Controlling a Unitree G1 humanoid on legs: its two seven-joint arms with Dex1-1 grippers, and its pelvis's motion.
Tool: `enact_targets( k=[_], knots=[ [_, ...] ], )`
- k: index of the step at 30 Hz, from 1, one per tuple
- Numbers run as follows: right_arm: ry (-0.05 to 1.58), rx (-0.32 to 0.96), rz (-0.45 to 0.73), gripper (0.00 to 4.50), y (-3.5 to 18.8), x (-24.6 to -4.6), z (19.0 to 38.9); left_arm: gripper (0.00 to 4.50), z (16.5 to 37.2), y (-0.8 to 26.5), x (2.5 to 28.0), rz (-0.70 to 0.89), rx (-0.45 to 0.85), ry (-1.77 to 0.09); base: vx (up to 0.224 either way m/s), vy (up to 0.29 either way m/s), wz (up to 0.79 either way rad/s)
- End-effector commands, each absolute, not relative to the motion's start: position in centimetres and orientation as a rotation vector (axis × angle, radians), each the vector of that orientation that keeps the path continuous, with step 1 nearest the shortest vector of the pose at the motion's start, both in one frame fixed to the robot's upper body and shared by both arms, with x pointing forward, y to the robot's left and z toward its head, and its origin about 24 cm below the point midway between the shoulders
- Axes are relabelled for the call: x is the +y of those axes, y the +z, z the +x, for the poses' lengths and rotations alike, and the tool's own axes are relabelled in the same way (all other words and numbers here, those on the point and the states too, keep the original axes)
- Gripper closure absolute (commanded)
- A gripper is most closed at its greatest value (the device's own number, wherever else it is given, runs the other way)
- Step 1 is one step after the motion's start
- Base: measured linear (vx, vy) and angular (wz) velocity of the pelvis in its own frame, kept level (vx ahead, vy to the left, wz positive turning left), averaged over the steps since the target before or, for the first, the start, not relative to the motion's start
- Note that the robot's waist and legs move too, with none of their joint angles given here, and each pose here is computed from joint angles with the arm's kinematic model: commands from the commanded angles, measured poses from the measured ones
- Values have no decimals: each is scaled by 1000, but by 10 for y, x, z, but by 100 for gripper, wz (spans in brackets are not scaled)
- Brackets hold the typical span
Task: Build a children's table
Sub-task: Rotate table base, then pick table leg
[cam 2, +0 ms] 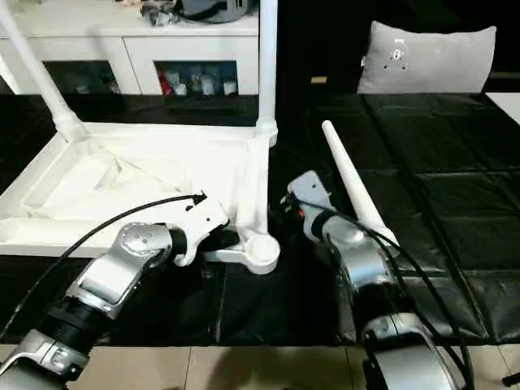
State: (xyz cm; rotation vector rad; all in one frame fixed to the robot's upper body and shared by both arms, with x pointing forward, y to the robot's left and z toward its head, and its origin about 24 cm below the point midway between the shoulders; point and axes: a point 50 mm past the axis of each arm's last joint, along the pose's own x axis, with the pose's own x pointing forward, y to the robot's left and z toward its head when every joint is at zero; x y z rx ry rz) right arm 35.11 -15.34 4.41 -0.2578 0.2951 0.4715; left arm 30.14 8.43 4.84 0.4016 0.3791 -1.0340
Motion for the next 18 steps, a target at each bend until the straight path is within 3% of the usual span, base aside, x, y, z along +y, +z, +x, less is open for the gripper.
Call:
enact_targets(
  k=[1, 4, 6, 12, 18],
  knots=[
    [380, 279, -236, 0, 60, -165, 361, 430, 295, 53, 79, 362, 337, -1098, 0, 0, 0],
    [249, 379, -332, 0, 68, -184, 368, 406, 284, 55, 85, 335, 363, -1175, 0, 0, 0],
    [280, 418, -299, 0, 77, -192, 372, 393, 277, 63, 91, 346, 349, -1200, 0, 0, 0],
    [150, 523, -280, 0, 90, -217, 378, 349, 269, 73, 104, 356, 343, -1203, 0, 0, 0],
    [94, 676, -283, 0, 89, -234, 370, 309, 266, 77, 114, 373, 363, -1188, 0, 0, 0]
  ],
)
